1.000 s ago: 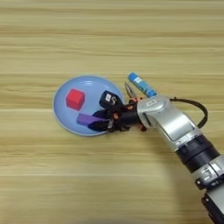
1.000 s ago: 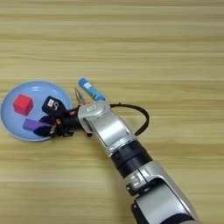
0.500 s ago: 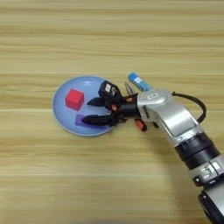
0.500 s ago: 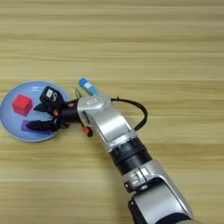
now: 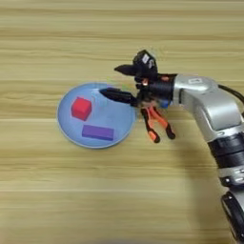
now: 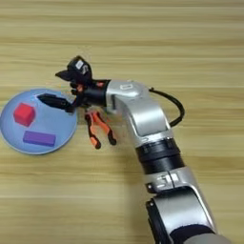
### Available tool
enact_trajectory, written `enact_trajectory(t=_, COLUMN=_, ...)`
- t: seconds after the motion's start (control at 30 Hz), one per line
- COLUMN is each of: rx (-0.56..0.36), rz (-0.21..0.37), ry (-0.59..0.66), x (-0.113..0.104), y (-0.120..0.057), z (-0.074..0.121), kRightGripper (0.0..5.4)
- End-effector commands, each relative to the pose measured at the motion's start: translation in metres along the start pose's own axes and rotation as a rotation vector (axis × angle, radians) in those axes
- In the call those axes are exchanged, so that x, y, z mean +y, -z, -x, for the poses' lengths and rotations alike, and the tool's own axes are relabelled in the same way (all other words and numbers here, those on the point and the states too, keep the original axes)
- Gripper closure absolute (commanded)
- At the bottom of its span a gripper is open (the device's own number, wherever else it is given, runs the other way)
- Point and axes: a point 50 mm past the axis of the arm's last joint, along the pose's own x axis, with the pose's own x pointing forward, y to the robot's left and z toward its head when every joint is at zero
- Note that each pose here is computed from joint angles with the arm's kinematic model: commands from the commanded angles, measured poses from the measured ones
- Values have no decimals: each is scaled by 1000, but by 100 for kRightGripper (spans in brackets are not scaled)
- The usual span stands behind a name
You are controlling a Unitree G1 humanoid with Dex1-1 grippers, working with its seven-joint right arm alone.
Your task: Move the objects on the table
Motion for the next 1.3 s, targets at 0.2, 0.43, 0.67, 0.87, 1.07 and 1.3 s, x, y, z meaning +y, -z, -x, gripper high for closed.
enact_trajectory(t=0.2, rx=-124, rz=109, ry=234, x=-38, y=-42, z=39, kRightGripper=3)
enact_trajectory(t=0.43, rx=-90, rz=120, ry=405, x=-60, y=-33, z=57, kRightGripper=3)
enact_trajectory(t=0.67, rx=-29, rz=116, ry=506, x=-74, y=-17, z=61, kRightGripper=3)
enact_trajectory(t=0.87, rx=26, rz=77, ry=535, x=-81, y=-1, z=57, kRightGripper=3)
enact_trajectory(t=1.07, rx=83, rz=64, ry=539, x=-85, y=12, z=53, kRightGripper=3)
enact_trajectory(t=1.3, rx=147, rz=56, ry=553, x=-91, y=27, z=47, kRightGripper=3)
